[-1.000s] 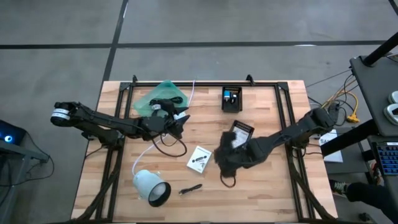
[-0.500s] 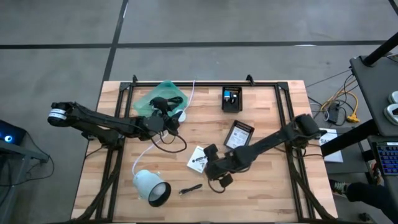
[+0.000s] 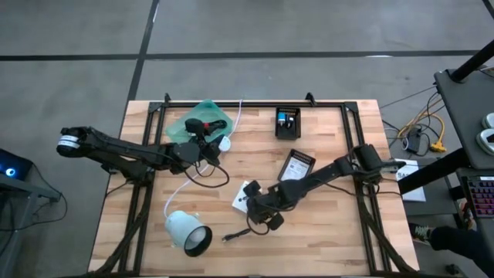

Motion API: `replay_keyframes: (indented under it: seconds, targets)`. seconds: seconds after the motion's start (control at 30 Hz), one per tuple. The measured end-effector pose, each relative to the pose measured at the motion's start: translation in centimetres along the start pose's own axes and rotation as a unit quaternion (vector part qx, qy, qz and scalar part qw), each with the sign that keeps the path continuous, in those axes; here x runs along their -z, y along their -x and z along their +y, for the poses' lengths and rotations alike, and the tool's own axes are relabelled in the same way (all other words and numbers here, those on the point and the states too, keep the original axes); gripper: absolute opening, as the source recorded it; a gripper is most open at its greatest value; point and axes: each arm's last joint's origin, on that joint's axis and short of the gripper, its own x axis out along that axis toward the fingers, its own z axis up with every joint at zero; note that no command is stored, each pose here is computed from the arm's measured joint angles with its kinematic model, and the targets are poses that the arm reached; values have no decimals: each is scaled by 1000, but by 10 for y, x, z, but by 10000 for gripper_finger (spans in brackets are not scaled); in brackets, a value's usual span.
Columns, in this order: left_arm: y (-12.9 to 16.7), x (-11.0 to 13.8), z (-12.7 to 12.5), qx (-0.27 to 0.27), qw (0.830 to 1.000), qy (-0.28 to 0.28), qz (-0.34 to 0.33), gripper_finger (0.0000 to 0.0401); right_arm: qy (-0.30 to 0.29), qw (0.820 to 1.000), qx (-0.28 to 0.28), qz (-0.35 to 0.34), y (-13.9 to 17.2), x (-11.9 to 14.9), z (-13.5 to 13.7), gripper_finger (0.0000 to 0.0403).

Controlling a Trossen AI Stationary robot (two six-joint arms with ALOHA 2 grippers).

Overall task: Pick and place items into bin
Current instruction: Put the white card reader box into the bottom black bin

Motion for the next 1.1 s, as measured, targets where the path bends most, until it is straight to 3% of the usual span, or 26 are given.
replay_keyframes:
  seconds: [0.17, 0.3, 0.83, 1.1]
  targets:
    - [-1, 5, -5, 4, 1000, -8, 5, 178, -4, 1000, 3, -4, -2, 4, -11, 126]
    - [0, 13, -12, 10, 1000, -20, 12, 178, 3, 999, -37, -13, -8, 8, -16, 116]
    - [0, 18, -14, 12, 1000, -25, 15, 178, 45, 998, -48, 12, -39, 17, -12, 73]
    - [0, 17, -14, 12, 1000, -25, 14, 178, 36, 998, -54, 27, -17, 18, -14, 13]
